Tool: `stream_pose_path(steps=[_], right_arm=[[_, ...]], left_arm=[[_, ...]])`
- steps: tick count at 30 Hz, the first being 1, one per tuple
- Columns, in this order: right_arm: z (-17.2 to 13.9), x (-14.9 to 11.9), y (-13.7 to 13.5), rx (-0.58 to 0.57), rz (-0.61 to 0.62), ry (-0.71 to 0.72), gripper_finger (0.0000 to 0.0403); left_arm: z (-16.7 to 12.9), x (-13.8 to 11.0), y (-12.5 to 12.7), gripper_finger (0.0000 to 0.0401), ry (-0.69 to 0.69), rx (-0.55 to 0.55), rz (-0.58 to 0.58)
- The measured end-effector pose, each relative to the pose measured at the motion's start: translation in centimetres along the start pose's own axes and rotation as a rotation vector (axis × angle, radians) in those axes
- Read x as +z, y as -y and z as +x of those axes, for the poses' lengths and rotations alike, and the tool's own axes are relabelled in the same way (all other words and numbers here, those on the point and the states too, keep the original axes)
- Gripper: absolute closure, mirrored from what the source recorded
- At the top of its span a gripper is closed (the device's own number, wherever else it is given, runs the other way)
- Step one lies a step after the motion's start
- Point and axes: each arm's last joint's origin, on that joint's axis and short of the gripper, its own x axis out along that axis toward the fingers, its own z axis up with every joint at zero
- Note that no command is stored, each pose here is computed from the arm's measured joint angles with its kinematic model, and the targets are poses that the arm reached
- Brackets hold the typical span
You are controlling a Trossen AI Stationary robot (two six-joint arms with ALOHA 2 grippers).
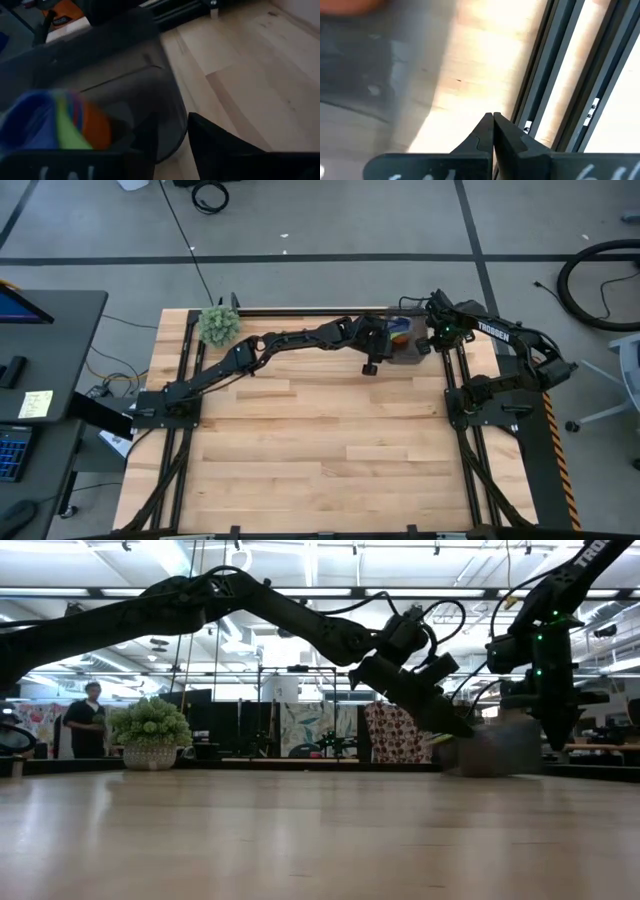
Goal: Nest measuring cups in basket
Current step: Adjust the stack of measuring cups in the black bin
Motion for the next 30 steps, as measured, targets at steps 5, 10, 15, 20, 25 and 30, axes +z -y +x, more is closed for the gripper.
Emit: stream_pose_path(steps=[5,10,15,20,25,30], right_arm=[[0.0,0.0,0.0,0.002,0.000,-0.001,0.0394],[0.0,0.0,0.0,0.011,-0.003,-0.002,0.0394],[0.0,0.0,0.0,0.017,-0.005,-0.004,0.0394],[0.0,0.0,-0.1,0.019,-0.006,-0.004,0.0394],[0.0,0.0,-0.1,0.020,-0.007,-0.004,0.0394],[0.0,0.0,-0.1,0.026,-0.008,-0.004,0.0394]], left_arm=[[0.4,0.2,1.0,0.0323,-0.009,-0.022,0.005],[0.6,0.6,1.6,0.0364,0.000,-0.031,0.042],[0.7,0.6,1.6,0.0385,-0.021,0.005,0.090],[0.4,0.8,1.4,0.0384,-0.024,0.013,0.092],[-0.3,1.6,1.7,0.0386,-0.039,-0.020,0.085],[-1.2,2.1,2.0,0.0387,-0.108,-0.038,0.054]])
